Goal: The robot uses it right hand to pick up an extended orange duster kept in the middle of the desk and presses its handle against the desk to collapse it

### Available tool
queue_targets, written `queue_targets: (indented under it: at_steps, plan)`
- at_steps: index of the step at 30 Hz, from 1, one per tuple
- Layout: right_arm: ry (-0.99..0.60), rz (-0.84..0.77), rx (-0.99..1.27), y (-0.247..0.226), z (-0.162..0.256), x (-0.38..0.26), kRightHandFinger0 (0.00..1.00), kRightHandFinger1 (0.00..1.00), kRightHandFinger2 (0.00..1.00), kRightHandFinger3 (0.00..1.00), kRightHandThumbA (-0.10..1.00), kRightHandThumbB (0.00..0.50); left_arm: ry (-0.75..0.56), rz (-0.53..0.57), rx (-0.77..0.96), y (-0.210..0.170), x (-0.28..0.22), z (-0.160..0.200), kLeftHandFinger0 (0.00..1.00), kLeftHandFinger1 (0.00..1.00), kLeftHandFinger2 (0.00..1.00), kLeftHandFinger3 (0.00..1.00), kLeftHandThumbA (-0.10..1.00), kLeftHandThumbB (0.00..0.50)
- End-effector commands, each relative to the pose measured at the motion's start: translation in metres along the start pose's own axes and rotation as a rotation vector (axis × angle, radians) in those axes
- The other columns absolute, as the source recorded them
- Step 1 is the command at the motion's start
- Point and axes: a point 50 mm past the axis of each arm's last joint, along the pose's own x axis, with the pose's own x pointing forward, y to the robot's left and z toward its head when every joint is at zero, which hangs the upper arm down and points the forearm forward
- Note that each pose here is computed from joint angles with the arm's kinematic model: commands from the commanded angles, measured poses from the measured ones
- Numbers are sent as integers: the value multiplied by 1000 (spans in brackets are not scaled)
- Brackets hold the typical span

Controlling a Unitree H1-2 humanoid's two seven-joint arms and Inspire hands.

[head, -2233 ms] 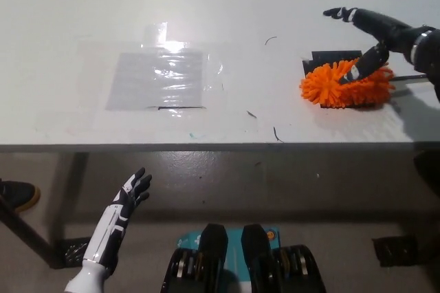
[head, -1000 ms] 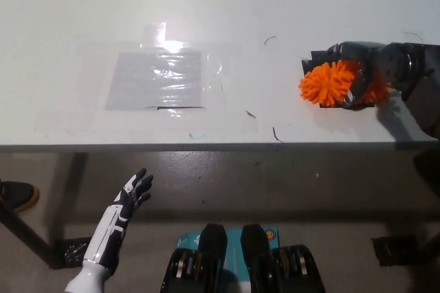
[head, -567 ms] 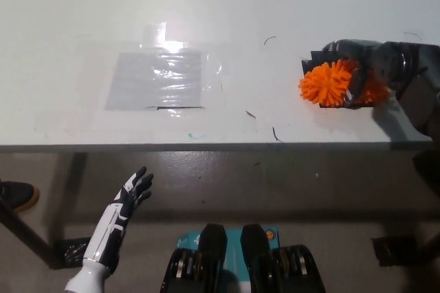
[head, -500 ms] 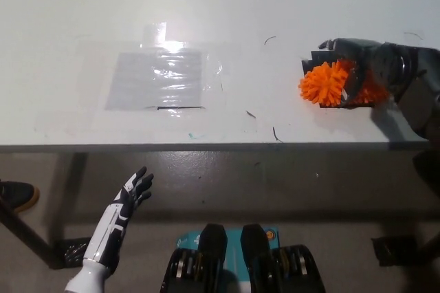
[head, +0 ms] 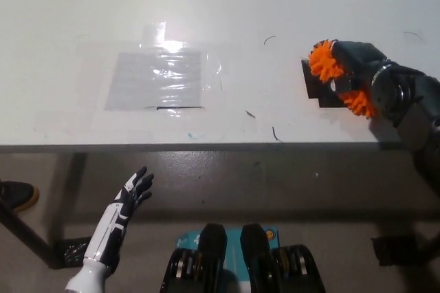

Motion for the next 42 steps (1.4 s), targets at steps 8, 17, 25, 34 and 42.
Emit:
queue_targets:
  at_steps: [8, 17, 25, 34, 42]
  plan:
    - [-158, -461, 76, -72, 3, -7, 25, 457, 825, 852, -100, 168, -100, 8, 4, 12, 11, 15, 1000, 1000, 1000, 1000, 1000, 105]
    - [-232, -607, 122, -152, 19, -18, 28, 489, 896, 994, -100, 123, -104, 13, 11, 10, 10, 14, 1000, 1000, 1000, 1000, 1000, 106]
    - [-443, -783, 200, -265, 68, -83, 0, 341, 754, 841, -100, 156, -74, 20, 18, 5, -11, 9, 1000, 1000, 1000, 1000, 1000, 95]
    - [-570, -1051, 398, -289, 104, -113, 0, 314, 760, 848, -100, 118, -74, 25, 14, 2, -13, 7, 1000, 1000, 1000, 1000, 1000, 88]
    - [-614, -1160, 621, -238, 120, -81, 0, 137, 585, 665, -100, 101, -69, 24, 15, 2, -12, 7, 1000, 1000, 1000, 1000, 1000, 76]
